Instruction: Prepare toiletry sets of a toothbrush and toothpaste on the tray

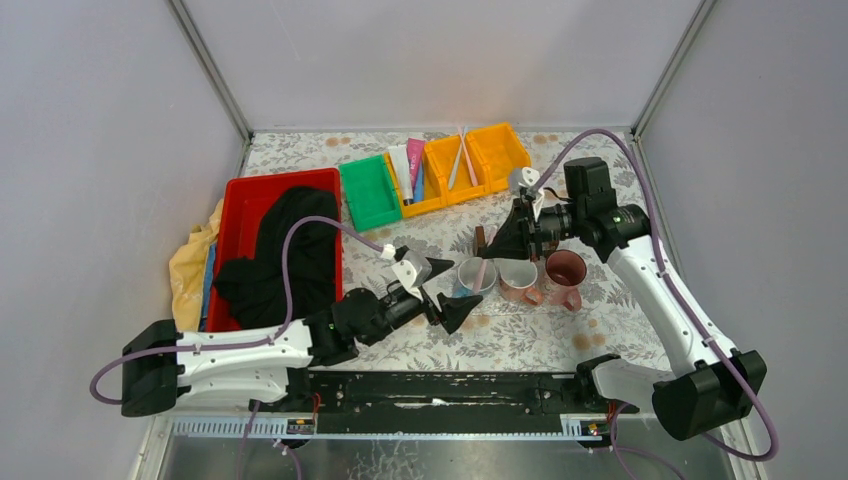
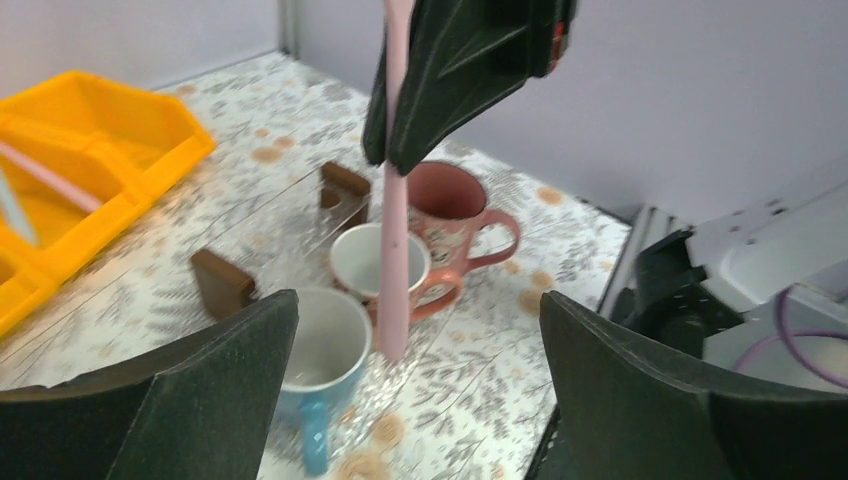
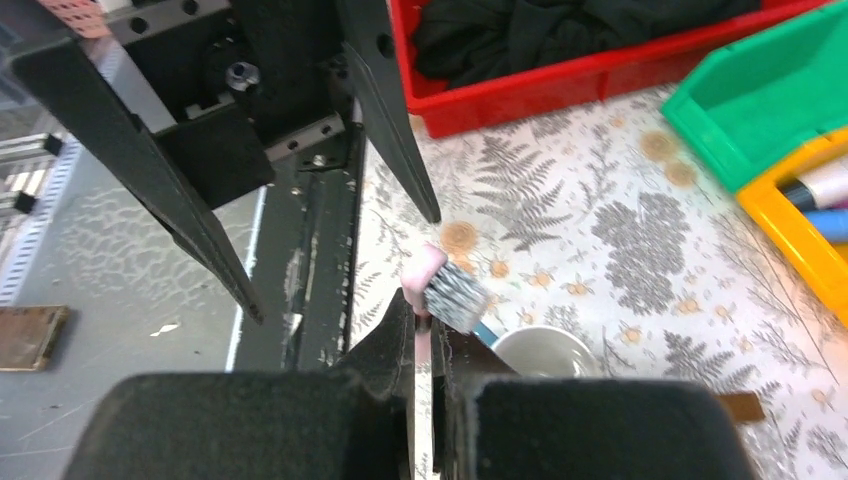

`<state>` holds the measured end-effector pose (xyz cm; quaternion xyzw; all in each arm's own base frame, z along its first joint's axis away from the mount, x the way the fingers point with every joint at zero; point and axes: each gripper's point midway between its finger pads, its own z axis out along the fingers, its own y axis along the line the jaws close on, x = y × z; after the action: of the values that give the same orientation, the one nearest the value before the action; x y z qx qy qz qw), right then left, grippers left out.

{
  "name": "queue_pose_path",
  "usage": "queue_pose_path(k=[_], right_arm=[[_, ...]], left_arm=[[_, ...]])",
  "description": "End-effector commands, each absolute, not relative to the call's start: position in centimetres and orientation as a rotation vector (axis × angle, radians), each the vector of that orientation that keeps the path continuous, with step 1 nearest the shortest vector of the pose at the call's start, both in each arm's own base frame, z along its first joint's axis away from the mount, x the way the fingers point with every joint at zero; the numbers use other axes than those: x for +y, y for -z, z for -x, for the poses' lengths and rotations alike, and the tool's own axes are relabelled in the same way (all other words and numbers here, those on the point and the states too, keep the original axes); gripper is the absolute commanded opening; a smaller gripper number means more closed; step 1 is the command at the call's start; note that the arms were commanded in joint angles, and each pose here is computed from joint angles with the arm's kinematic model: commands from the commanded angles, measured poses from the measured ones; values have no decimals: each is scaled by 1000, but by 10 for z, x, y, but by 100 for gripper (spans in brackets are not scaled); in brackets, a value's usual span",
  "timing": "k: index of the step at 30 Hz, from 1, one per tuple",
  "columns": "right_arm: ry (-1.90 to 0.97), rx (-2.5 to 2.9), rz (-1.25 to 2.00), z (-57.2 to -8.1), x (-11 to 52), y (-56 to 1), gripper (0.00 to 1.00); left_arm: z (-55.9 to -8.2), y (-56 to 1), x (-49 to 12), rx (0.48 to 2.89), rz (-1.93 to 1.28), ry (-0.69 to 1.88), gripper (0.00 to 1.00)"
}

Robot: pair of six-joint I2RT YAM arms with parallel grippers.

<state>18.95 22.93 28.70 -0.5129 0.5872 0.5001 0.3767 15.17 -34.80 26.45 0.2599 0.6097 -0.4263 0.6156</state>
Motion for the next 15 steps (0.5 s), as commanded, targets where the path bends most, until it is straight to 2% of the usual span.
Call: queue_pose_path(k=[1,7,15], right_arm=[[-1103,1544,1265,-220,226,-279,0],[-1033,1595,1198,-246,229,-264,0],[-940,1667,1153,-267,231,-242,1]], left_arm=[[-172,-235,-321,1535,-594,760,98],[-184,-216,-303,1609,-570,635,100],[-190,-204,-302,1636,-528,628,100]])
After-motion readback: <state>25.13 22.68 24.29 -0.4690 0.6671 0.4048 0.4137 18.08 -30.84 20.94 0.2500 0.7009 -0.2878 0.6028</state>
